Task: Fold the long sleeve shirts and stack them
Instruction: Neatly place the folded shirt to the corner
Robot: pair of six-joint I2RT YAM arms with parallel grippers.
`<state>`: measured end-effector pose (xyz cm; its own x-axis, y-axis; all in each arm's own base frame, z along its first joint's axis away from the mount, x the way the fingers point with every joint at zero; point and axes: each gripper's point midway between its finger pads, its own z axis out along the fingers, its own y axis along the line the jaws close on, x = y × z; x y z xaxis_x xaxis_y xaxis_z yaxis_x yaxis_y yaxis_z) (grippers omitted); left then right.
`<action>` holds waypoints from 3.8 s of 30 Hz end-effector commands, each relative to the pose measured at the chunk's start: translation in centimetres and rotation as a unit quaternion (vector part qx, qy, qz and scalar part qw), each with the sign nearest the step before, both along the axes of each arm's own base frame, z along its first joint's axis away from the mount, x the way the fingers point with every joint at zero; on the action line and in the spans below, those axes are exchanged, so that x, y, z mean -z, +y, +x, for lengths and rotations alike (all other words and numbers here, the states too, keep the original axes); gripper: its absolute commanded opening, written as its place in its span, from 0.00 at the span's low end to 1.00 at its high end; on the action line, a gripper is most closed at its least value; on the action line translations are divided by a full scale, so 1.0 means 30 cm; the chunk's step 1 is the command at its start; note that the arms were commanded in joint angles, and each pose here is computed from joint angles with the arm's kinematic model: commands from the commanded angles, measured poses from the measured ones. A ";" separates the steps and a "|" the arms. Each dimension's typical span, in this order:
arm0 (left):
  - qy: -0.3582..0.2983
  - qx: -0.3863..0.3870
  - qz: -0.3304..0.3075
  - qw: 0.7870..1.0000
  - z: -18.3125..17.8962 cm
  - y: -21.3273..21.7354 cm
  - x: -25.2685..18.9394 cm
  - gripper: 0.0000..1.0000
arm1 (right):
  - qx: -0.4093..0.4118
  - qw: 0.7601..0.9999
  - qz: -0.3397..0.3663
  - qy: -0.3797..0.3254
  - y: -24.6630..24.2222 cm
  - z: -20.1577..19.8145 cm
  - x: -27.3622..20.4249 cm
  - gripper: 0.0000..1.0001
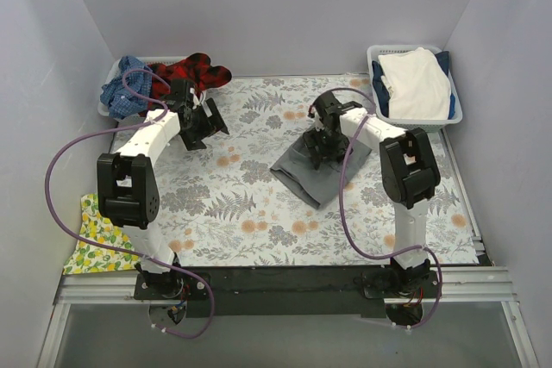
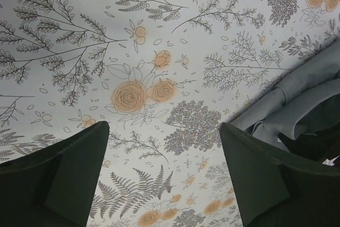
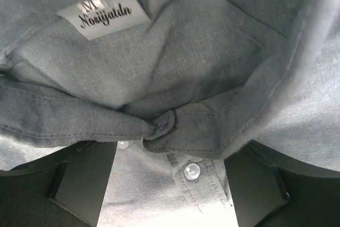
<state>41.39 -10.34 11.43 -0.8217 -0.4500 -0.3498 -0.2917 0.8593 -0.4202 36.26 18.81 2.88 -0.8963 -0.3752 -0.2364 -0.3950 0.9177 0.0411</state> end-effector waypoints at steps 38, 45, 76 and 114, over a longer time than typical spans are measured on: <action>-0.021 0.019 0.032 0.999 -0.040 -0.025 -0.055 0.87 | 0.081 0.990 0.063 -0.094 0.140 0.088 -0.241 0.83; -0.026 0.016 0.035 0.999 -0.043 -0.019 -0.071 0.87 | 0.105 0.991 0.047 -0.066 0.022 0.137 -0.140 0.81; -0.015 0.024 0.033 0.999 -0.027 -0.027 -0.037 0.88 | 0.155 0.982 0.090 0.062 -0.198 -0.174 0.028 0.01; -0.012 0.036 0.030 0.999 -0.025 -0.038 -0.037 0.98 | 0.512 0.822 -0.198 -0.153 -1.245 -0.118 -0.361 0.75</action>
<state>39.96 -11.33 10.72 -0.8561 -0.3812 -0.3489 -0.2504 0.8966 -0.3653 30.62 -18.46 9.06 -0.8164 0.4458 -0.3671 0.5705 0.7207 -0.3937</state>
